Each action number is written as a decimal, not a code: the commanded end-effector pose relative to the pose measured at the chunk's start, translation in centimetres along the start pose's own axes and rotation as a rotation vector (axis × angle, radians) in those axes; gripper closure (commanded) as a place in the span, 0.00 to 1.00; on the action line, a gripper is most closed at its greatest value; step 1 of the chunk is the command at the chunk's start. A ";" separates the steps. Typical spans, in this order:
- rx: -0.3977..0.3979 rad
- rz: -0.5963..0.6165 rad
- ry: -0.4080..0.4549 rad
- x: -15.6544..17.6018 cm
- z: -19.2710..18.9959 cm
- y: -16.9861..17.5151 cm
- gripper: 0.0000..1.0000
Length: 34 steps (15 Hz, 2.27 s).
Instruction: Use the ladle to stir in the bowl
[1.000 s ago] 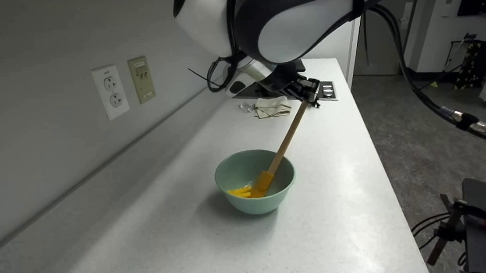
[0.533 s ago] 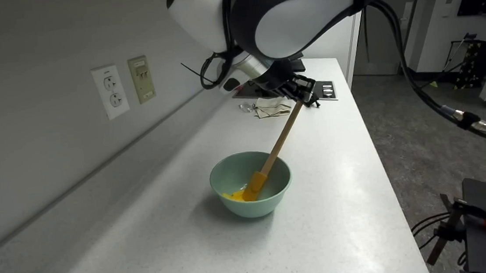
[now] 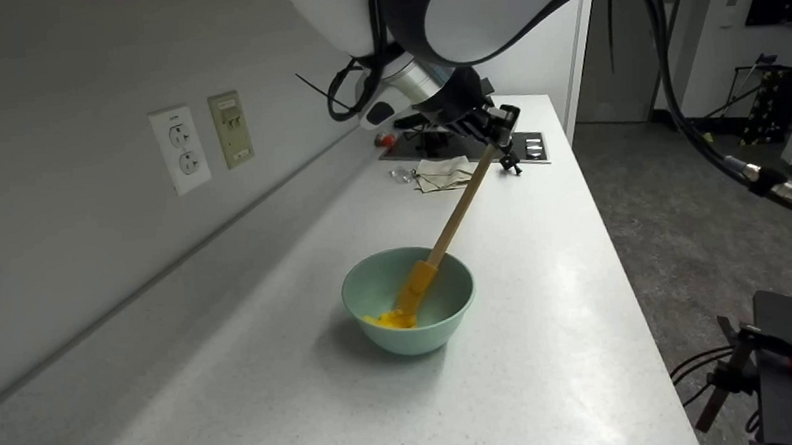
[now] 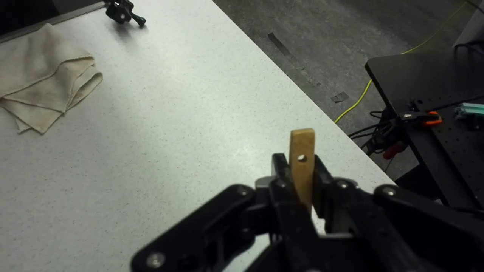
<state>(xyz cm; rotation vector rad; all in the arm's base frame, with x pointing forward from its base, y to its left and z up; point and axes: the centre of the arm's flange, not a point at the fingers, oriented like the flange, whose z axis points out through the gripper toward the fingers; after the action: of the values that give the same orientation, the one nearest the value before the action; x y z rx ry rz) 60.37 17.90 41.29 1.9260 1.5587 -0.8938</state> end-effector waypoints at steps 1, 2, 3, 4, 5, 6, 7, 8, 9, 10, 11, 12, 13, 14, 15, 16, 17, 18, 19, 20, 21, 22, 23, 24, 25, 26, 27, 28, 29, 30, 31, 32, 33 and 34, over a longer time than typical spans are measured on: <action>0.003 -0.007 -0.054 -0.8 0.2 -0.7 0.96; 0.006 -0.006 -0.059 -0.5 0.4 -0.5 0.96; 0.011 -0.006 -0.064 -0.1 0.5 -0.2 0.96; 0.010 -0.006 -0.068 0.2 0.6 0.0 0.96; 0.006 -0.009 -0.068 0.7 0.6 0.3 0.96; -0.003 -0.006 -0.045 1.1 0.6 0.6 0.96; 0.000 -0.006 -0.024 1.5 0.6 0.7 0.96; 0.008 -0.013 0.001 1.8 0.4 0.8 0.96; 0.007 -0.021 0.022 2.1 0.3 0.8 0.96; 0.003 -0.028 0.041 2.3 0.1 0.7 0.96; -0.003 -0.034 0.056 2.4 0.0 0.6 0.96; -0.007 -0.036 0.068 2.3 -0.2 0.4 0.96; -0.012 -0.042 0.082 2.2 -0.3 0.2 0.96; -0.017 -0.046 0.093 1.8 -0.5 -0.1 0.96; -0.023 -0.048 0.107 1.5 -0.7 -0.4 0.96; -0.029 -0.052 0.117 1.2 -0.8 -0.7 0.96; -0.040 -0.053 0.125 0.7 -1.1 -1.1 0.96; -0.048 -0.052 0.128 0.3 -1.3 -1.3 0.96; -0.060 -0.051 0.130 -0.2 -1.5 -1.6 0.96; -0.068 -0.049 0.131 -0.6 -1.7 -1.9 0.96; -0.072 -0.042 0.113 -0.9 -1.8 -2.0 0.96; -0.071 -0.037 0.089 -1.0 -1.6 -2.0 0.96; -0.065 -0.036 0.073 -1.0 -1.4 -1.9 0.96; -0.049 -0.037 0.055 -1.0 -1.2 -1.6 0.96; -0.037 -0.034 0.039 -0.9 -0.9 -1.3 0.96; -0.032 -0.029 0.026 -0.8 -0.7 -1.1 0.96; -0.021 -0.026 0.015 -0.7 -0.4 -0.8 0.96; -0.014 -0.024 0.003 -0.6 -0.2 -0.6 0.96; -0.006 -0.022 -0.008 -0.5 0.1 -0.4 0.96; 0.000 -0.021 -0.019 -0.4 0.3 -0.1 0.96; 0.006 -0.022 -0.025 -0.3 0.5 0.0 0.96; 0.015 -0.026 -0.032 -0.2 0.8 -0.1 0.96; 0.021 -0.029 -0.037 -0.1 1.0 -0.2 0.96; 0.026 -0.033 -0.032 -0.1 1.1 -0.3 0.96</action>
<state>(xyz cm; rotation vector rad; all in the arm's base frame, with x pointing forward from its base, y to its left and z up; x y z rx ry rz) 59.73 17.30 40.44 1.9136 1.5742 -0.9210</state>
